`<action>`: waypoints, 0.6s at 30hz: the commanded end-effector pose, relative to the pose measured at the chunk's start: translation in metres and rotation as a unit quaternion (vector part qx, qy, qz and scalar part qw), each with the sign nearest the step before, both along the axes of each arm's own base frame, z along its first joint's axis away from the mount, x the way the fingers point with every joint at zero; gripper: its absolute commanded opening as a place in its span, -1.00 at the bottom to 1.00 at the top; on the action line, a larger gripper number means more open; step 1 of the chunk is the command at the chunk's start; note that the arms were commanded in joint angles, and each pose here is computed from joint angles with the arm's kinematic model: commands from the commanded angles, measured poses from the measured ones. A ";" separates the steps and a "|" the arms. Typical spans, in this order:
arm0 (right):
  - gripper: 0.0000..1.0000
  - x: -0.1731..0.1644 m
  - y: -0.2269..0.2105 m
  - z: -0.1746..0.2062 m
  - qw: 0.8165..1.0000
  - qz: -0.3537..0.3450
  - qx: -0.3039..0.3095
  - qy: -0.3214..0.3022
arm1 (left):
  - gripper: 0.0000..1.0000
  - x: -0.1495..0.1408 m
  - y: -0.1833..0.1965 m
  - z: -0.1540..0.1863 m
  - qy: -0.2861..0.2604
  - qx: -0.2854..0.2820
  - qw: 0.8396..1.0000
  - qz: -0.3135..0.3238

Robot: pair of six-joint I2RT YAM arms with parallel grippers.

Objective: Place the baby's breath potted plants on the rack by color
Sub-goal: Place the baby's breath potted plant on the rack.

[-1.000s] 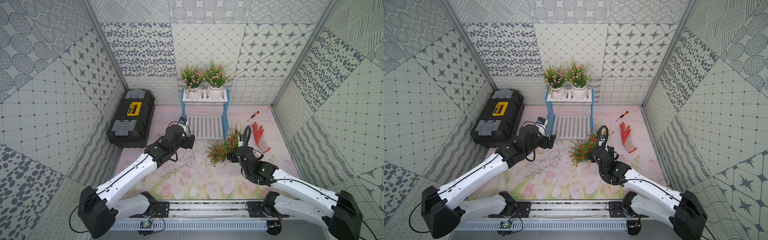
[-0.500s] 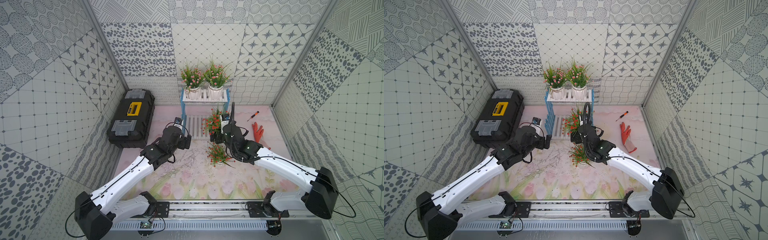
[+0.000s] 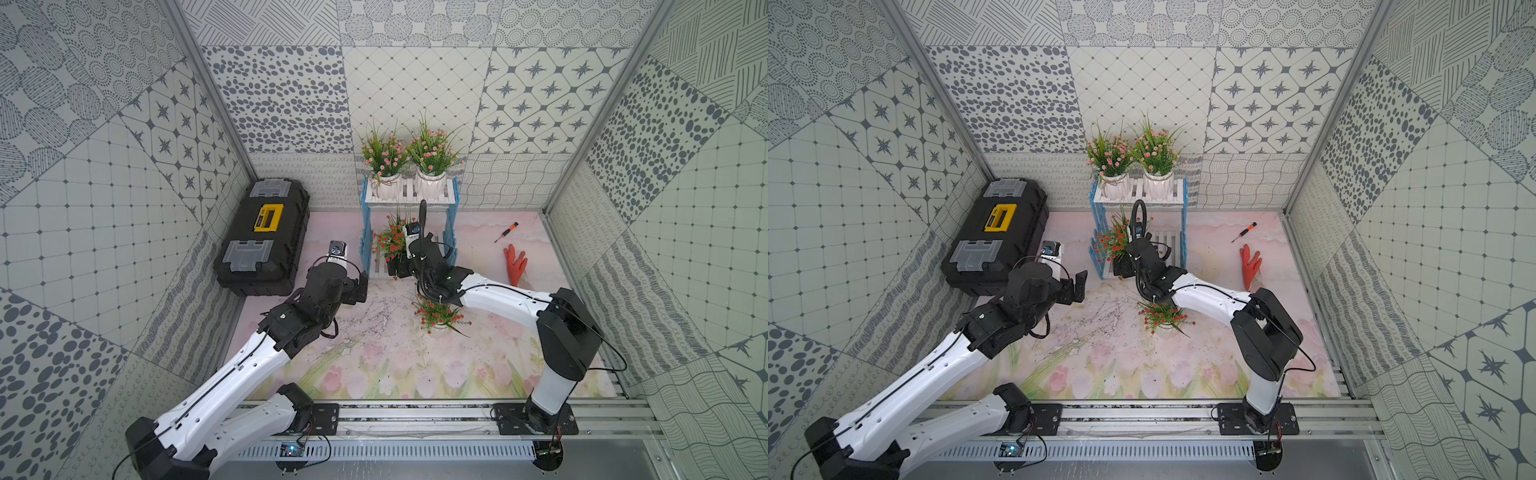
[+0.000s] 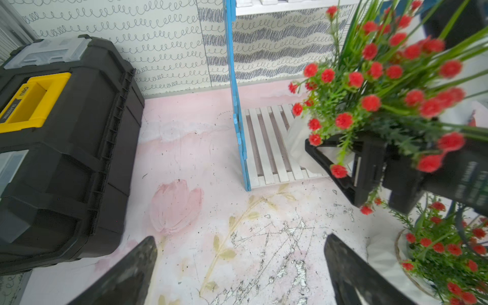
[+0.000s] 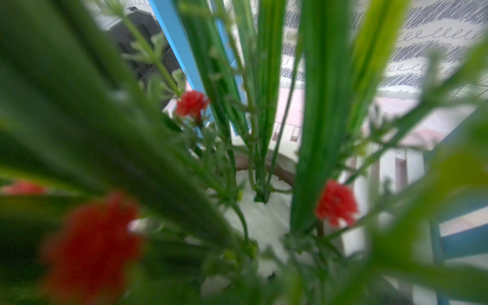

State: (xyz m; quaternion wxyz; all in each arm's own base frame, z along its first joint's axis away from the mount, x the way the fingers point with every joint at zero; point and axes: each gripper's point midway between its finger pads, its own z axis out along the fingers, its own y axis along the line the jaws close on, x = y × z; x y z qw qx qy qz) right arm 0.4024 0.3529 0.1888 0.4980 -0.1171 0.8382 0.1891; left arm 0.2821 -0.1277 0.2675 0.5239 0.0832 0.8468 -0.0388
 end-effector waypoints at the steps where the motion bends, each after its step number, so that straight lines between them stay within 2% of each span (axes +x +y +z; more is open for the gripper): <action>1: 0.36 0.019 0.017 0.044 0.995 -0.009 0.078 -0.065 | 0.97 -0.004 0.015 0.003 -0.009 0.002 1.000 0.028; 8: 0.38 0.041 0.024 0.008 0.995 -0.023 0.041 -0.084 | 0.97 -0.006 0.018 0.003 -0.013 0.001 0.999 0.031; 18: 0.43 0.082 0.026 -0.018 0.994 -0.043 0.045 -0.093 | 0.97 -0.005 0.024 -0.004 -0.018 -0.010 0.998 0.052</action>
